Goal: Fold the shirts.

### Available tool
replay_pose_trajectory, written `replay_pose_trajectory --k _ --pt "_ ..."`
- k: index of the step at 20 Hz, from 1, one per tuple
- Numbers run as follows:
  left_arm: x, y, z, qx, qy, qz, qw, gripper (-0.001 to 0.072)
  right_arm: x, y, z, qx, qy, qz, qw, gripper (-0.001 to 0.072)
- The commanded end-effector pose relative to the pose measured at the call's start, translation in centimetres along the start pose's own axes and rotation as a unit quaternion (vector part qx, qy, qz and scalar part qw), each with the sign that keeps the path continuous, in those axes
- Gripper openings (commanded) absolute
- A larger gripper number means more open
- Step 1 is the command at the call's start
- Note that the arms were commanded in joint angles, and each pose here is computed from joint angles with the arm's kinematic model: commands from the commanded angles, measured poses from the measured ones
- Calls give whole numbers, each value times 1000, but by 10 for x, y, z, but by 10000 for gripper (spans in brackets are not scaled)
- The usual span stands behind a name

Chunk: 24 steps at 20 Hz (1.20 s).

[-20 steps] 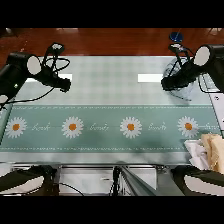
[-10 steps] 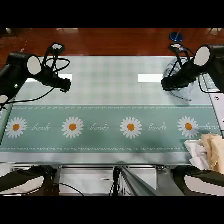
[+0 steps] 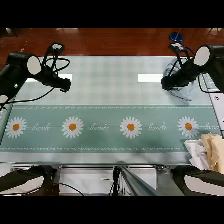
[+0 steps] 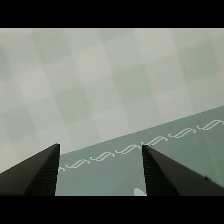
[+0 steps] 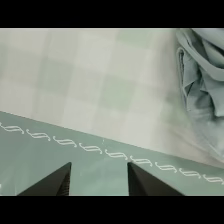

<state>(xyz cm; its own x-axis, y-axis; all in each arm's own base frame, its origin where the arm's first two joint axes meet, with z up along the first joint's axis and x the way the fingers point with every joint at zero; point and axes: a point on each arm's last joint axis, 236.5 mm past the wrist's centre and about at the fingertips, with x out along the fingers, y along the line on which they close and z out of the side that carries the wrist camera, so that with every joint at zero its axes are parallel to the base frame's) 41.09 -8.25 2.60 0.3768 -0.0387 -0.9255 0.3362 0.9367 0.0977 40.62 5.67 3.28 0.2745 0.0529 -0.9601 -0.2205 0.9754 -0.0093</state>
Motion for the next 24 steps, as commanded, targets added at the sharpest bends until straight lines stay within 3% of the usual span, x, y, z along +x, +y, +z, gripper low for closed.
replay_pose_trajectory --k 1,3,5,6,7,8,9,17,21,24 --pt "0 1 9 1 -18 2 1000 596 0 0 8 0 -16 0 1000 419" --pt "0 1 10 1 -20 2 1000 596 0 0 14 -11 -28 -1 1000 419" --pt "0 2 11 0 -23 4 1000 596 -4 -29 28 -53 -56 -65 995 420" --pt "1 4 15 0 -31 7 999 599 -9 -53 37 -59 -72 -118 989 467" --pt "1 6 18 -1 -38 9 999 630 -18 -78 47 -53 -92 -170 980 602" --pt "1 10 21 -3 -45 12 999 720 -26 -98 57 -48 -114 -203 971 613" --pt "0 13 25 -6 -54 15 998 720 -30 -112 63 -31 -134 -210 968 614" --pt "-1 23 35 -14 -78 22 997 720 -5 -220 48 313 -222 -76 921 614" --pt "-1 23 35 -14 -78 22 997 720 34 -234 37 351 -199 -47 914 614" --pt "-1 23 35 -14 -78 22 997 720 72 -212 51 385 -196 25 902 614"
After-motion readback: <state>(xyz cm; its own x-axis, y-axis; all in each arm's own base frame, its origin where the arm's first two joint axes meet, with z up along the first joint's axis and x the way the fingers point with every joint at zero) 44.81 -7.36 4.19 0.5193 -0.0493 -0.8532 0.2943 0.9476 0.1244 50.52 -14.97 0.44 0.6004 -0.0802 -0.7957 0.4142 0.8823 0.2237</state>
